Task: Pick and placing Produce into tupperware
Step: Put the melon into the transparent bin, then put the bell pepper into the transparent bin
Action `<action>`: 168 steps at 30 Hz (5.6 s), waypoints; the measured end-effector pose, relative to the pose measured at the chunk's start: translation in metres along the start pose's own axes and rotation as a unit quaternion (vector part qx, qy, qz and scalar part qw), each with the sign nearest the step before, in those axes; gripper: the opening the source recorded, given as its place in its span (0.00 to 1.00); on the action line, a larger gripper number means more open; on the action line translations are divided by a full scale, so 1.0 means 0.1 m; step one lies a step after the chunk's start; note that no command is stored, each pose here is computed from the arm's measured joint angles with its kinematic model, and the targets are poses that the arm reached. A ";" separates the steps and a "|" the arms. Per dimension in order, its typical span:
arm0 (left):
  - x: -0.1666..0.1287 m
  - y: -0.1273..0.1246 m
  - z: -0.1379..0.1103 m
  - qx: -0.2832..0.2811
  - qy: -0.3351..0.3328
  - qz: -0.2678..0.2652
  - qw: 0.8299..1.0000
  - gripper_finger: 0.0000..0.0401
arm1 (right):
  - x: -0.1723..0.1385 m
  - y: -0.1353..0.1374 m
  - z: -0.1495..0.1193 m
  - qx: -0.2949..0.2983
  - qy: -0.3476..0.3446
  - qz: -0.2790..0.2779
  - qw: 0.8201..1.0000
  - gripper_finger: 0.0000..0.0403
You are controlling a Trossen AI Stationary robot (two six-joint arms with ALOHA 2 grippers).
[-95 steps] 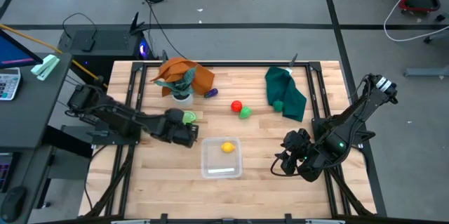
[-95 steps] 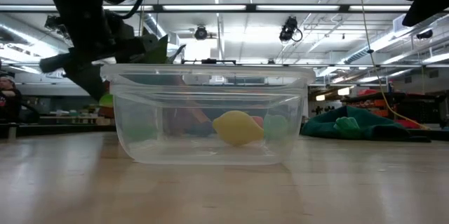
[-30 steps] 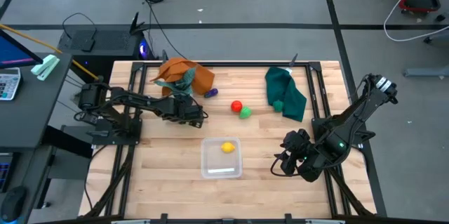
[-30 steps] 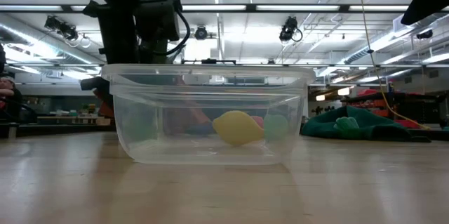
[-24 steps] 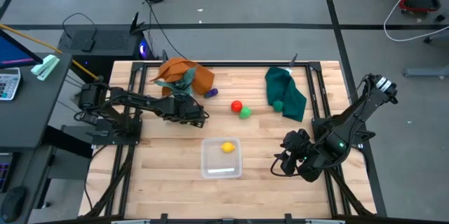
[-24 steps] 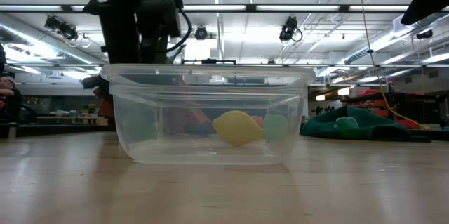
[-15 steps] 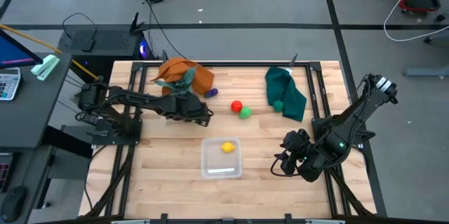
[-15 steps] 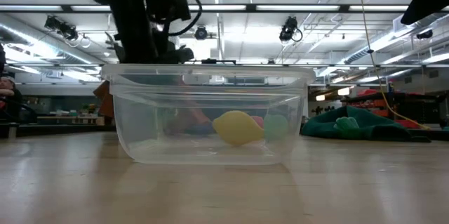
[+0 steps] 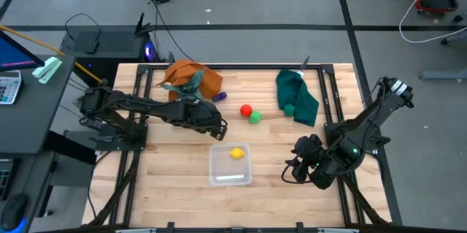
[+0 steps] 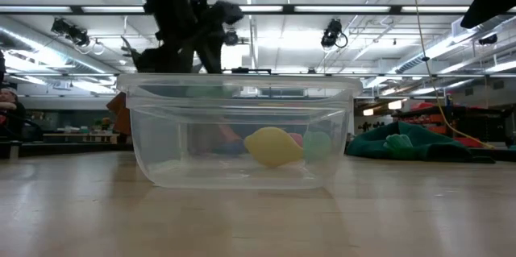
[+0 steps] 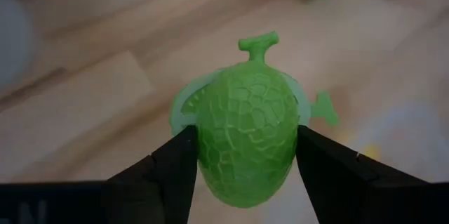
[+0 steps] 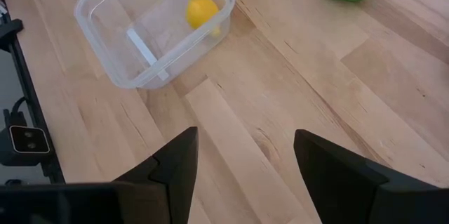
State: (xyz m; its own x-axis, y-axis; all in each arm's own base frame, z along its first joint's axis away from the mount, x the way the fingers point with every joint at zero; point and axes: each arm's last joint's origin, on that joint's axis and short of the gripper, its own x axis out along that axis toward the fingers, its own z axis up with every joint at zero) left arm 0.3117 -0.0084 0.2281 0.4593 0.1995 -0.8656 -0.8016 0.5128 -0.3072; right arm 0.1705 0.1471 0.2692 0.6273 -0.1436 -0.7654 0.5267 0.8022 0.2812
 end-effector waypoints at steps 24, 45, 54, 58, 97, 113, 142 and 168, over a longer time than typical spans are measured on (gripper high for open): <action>-0.40 -0.57 -0.60 0.003 0.053 -0.123 0.991 0.56 | 0.00 0.00 0.00 -0.003 0.002 0.002 1.000 0.49; 0.00 -1.00 -0.80 0.054 0.076 -0.164 0.982 0.56 | 0.00 0.03 0.00 -0.014 0.012 0.018 1.000 0.49; 0.20 -1.03 -0.83 0.099 0.110 -0.093 0.985 0.56 | 0.00 0.05 0.00 -0.014 0.012 0.025 1.000 0.49; 0.26 -1.05 -0.85 0.107 0.117 -0.092 0.983 0.56 | 0.00 0.05 0.00 -0.015 0.012 0.026 0.999 0.49; 0.31 -1.01 -0.88 0.116 0.156 -0.082 0.978 0.60 | 0.00 0.06 0.00 -0.021 0.010 0.029 0.999 0.49; 0.41 -1.01 -0.98 0.123 0.170 -0.071 0.975 0.58 | 0.00 0.06 0.00 -0.021 0.010 0.029 0.999 0.49; 0.44 -1.03 -0.99 0.126 0.172 -0.079 0.974 0.72 | 0.00 0.06 0.01 -0.018 0.009 0.032 0.999 0.49; -0.20 -1.20 0.46 0.182 0.013 -0.111 0.977 0.72 | 0.00 0.06 0.00 -0.018 0.011 0.032 0.999 0.49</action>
State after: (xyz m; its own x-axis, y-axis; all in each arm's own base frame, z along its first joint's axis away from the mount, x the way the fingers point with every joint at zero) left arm 0.4164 -0.0362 0.3008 0.5930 0.0312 -0.8046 -0.4915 0.8055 -0.3310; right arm 0.1740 0.1520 0.2713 0.6466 -0.0782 -0.7589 0.4638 0.8301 0.3097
